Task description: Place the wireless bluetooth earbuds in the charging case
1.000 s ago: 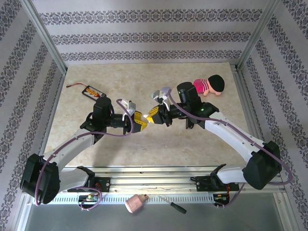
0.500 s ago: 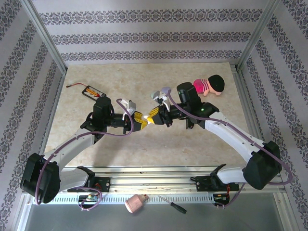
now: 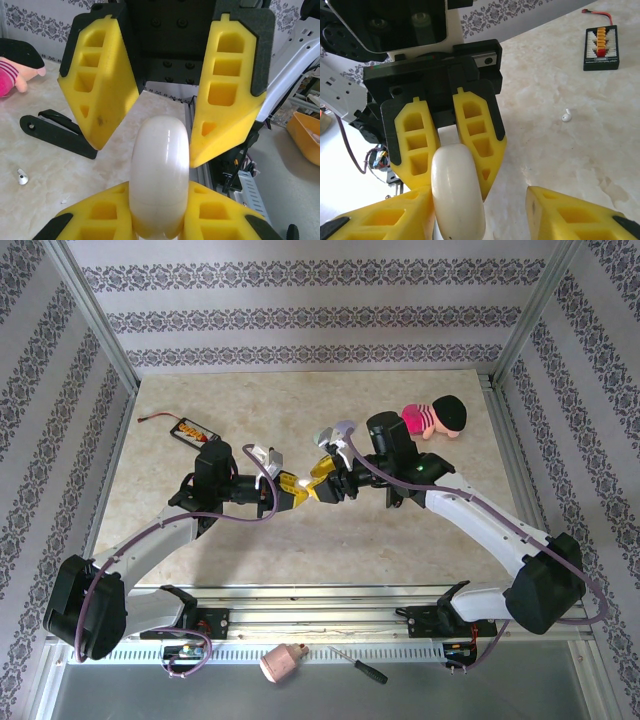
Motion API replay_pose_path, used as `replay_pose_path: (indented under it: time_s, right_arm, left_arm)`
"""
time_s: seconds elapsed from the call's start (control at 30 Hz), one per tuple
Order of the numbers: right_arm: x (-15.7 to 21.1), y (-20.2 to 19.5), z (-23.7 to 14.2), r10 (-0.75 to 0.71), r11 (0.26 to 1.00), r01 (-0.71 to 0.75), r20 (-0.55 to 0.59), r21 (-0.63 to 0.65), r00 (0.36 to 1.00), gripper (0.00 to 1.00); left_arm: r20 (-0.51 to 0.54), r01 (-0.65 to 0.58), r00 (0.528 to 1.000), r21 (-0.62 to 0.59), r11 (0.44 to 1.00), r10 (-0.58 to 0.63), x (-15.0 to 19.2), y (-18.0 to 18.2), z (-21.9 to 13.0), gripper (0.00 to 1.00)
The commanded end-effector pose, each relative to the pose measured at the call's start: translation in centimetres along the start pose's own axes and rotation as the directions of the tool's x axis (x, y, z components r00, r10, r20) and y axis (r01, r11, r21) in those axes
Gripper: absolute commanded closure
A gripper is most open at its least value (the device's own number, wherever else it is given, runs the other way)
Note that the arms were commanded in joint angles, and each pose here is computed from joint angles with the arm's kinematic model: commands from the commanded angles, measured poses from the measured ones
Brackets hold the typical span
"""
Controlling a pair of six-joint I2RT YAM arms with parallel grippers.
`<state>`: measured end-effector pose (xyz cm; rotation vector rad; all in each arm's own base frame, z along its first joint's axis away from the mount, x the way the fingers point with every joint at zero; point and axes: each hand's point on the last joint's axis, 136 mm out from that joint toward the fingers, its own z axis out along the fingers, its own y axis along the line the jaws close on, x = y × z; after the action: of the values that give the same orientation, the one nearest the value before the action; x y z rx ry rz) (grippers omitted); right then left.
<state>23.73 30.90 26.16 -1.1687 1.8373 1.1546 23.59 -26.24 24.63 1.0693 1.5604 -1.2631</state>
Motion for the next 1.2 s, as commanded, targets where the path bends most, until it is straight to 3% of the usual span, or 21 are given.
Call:
replay_pose_path:
  time_s: [0.0,0.3,0.47,0.6,0.73,0.83,1.0,1.17]
  right_arm:
    - [-1.1,-1.2,-0.6,-0.007,0.997,0.004,0.038,0.078,0.999,0.50]
    - [-2.4,-3.0,-2.2,0.024,0.986,-0.042,0.106,0.163,0.994,0.42]
    - [-3.3,-2.9,-3.4,0.024,0.982,-0.055,0.171,0.179,0.985,0.37]
    - [-3.9,-4.8,-5.6,0.063,0.953,-0.140,0.274,0.270,0.960,0.31]
    - [-2.8,-9.1,-8.6,0.179,0.858,-0.340,0.396,0.385,0.901,0.30]
    - [-0.3,-12.0,-10.0,0.284,0.762,-0.472,0.426,0.443,0.859,0.30]
    - [5.0,-15.5,-9.6,0.408,0.616,-0.526,0.333,0.587,0.850,0.30]
    - [9.5,-18.9,-7.5,0.558,0.507,-0.566,0.254,0.650,0.790,0.30]
  left_arm:
    - [0.017,-0.083,0.996,0.053,0.995,0.082,-0.7,-1.2,0.4,0.90]
    - [-0.005,-0.246,0.969,-0.018,0.969,0.245,0.5,-0.6,0.8,0.96]
    - [-0.045,-0.290,0.957,-0.154,0.945,0.286,0.5,1.6,1.0,1.00]
    - [-0.042,-0.356,0.934,-0.217,0.909,0.355,0.9,2.1,1.6,1.00]
    - [-0.078,-0.399,0.917,-0.219,0.891,0.391,2.0,2.5,2.3,1.00]
    - [-0.075,-0.404,0.914,-0.242,0.882,0.398,2.5,2.9,2.3,1.00]
    - [-0.057,-0.336,0.940,-0.332,0.881,0.336,3.4,4.1,1.6,1.00]
    - [-0.064,-0.283,0.958,-0.369,0.885,0.280,4.5,5.0,1.4,1.00]
